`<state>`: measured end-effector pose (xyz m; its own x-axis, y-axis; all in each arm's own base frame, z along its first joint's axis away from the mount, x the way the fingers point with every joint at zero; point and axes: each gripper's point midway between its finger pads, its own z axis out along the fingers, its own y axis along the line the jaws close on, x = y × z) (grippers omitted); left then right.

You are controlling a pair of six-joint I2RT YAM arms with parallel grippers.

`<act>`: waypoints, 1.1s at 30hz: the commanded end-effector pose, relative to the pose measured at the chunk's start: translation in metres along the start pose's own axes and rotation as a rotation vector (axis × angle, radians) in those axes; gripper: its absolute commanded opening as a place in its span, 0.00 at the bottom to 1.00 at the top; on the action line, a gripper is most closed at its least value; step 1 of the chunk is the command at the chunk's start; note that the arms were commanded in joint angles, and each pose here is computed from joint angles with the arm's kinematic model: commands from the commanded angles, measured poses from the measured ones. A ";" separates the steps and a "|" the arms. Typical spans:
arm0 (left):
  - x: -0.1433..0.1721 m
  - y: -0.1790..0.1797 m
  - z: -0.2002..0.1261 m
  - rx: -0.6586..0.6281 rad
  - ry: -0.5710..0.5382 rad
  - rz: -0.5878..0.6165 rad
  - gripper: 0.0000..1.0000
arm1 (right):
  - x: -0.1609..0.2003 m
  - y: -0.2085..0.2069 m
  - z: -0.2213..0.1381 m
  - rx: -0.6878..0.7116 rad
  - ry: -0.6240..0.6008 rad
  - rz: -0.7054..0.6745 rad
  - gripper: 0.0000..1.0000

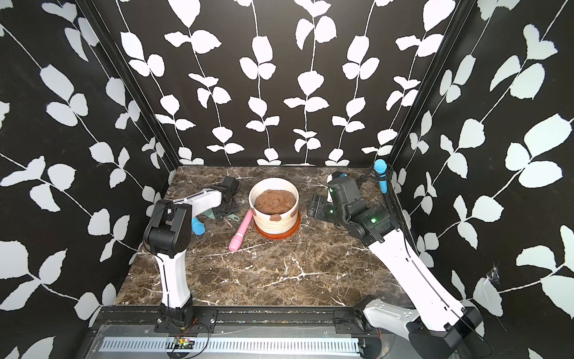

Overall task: Scrub the dried mud off the ceramic pot
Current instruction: Pick up the brush from the center of the board.

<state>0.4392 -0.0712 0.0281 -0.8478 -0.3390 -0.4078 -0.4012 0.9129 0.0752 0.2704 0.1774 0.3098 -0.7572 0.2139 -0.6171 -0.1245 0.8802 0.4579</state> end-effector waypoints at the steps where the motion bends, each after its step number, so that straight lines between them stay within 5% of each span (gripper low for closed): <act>1: 0.012 0.005 -0.024 0.043 0.071 -0.010 0.66 | -0.001 0.001 -0.011 -0.012 -0.021 -0.011 0.77; 5: 0.012 -0.003 -0.050 0.096 0.068 -0.049 0.72 | 0.002 -0.004 -0.014 -0.003 -0.031 -0.035 0.77; 12: 0.034 0.003 -0.076 0.010 0.041 -0.150 0.73 | 0.006 -0.001 -0.003 -0.017 -0.003 -0.035 0.76; 27: 0.048 -0.013 -0.043 -0.038 0.038 -0.295 0.69 | 0.018 0.026 0.014 -0.128 0.076 -0.132 0.77; 33: 0.045 -0.015 -0.025 -0.045 0.031 -0.311 0.65 | 0.019 0.033 0.009 -0.133 0.061 -0.213 0.85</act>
<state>0.3914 -0.1111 0.0304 -0.7200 -0.5917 -0.3627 -0.6353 0.7722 0.0013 0.2573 0.2092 0.2971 -0.7810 0.0380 -0.6234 -0.3023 0.8505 0.4305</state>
